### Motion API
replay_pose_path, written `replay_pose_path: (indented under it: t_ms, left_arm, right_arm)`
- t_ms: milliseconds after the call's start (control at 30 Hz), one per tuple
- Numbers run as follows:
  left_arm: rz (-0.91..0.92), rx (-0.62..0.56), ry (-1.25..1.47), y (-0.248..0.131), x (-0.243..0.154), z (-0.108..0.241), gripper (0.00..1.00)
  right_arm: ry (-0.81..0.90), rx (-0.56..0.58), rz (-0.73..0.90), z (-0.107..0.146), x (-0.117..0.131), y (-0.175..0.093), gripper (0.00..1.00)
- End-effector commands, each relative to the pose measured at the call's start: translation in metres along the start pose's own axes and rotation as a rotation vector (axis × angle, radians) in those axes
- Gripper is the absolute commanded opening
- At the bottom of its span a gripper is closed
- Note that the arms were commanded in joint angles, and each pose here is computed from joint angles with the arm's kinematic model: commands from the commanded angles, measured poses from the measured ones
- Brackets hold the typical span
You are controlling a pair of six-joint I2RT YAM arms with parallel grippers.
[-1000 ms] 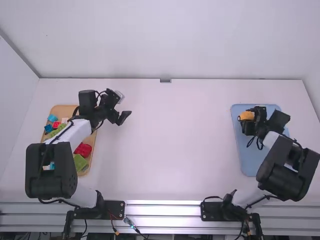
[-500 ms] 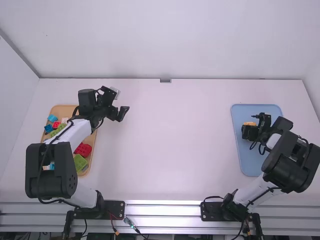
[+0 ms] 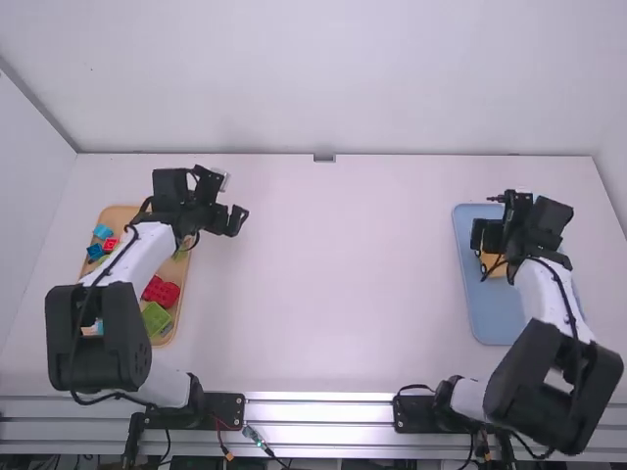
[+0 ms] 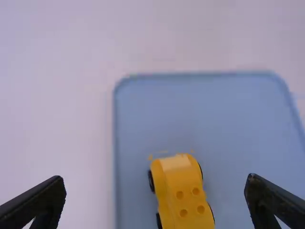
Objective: Assemble lego blocks to make yellow taxi
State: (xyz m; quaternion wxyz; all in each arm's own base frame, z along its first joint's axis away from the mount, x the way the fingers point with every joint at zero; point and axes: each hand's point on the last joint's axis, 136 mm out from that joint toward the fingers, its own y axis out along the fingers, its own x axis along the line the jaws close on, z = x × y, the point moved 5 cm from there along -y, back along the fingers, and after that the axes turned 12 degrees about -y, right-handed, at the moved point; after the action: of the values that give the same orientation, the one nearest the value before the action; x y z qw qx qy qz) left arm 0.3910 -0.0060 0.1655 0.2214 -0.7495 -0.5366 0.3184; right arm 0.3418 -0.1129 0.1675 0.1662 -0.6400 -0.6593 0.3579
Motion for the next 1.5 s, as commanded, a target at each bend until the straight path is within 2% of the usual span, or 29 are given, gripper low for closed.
replay_pose_path:
  t_ms: [0,133,267,400,500,633,867,967,1133,1467]
  left_arm:
    - [0.057,-0.094,0.055,-0.027,-0.025,-0.034,0.99]
    - [0.17,-0.177,0.094,-0.064,-0.05,-0.057,0.99]
    - [0.258,-0.257,0.153,-0.096,-0.075,-0.072,0.99]
    - [0.252,-0.328,0.195,-0.122,-0.085,-0.081,0.99]
    - [0.248,-0.35,0.193,-0.125,-0.094,-0.078,0.96]
    - [0.248,-0.379,0.183,-0.129,-0.108,-0.073,0.91]
    - [0.187,-0.457,0.119,-0.141,-0.104,-0.068,0.82]
    - [0.143,-0.524,0.064,-0.15,-0.1,-0.063,0.76]
    - [0.062,-0.55,-0.002,-0.156,-0.09,-0.042,0.66]
    - [-0.146,-0.592,-0.062,-0.161,-0.064,0.012,0.44]
  right_arm:
    - [-0.041,-0.077,0.012,-0.029,0.01,-0.024,0.99]
    - [-0.133,-0.21,-0.02,-0.065,0.043,-0.059,0.99]
    - [-0.226,-0.331,-0.043,-0.088,0.07,-0.092,0.99]
    - [-0.289,-0.436,-0.064,-0.103,0.091,-0.123,0.99]
    - [-0.277,-0.472,-0.057,-0.103,0.099,-0.131,0.96]
    - [-0.217,-0.501,-0.004,-0.098,0.094,-0.137,0.91]
    - [-0.102,-0.557,0.089,-0.087,0.085,-0.147,0.82]
    - [-0.031,-0.565,0.074,-0.07,0.089,-0.148,0.75]
    - [0.069,-0.568,0.045,-0.043,0.096,-0.147,0.64]
    - [0.069,-0.568,0.045,0.012,0.112,-0.135,0.42]
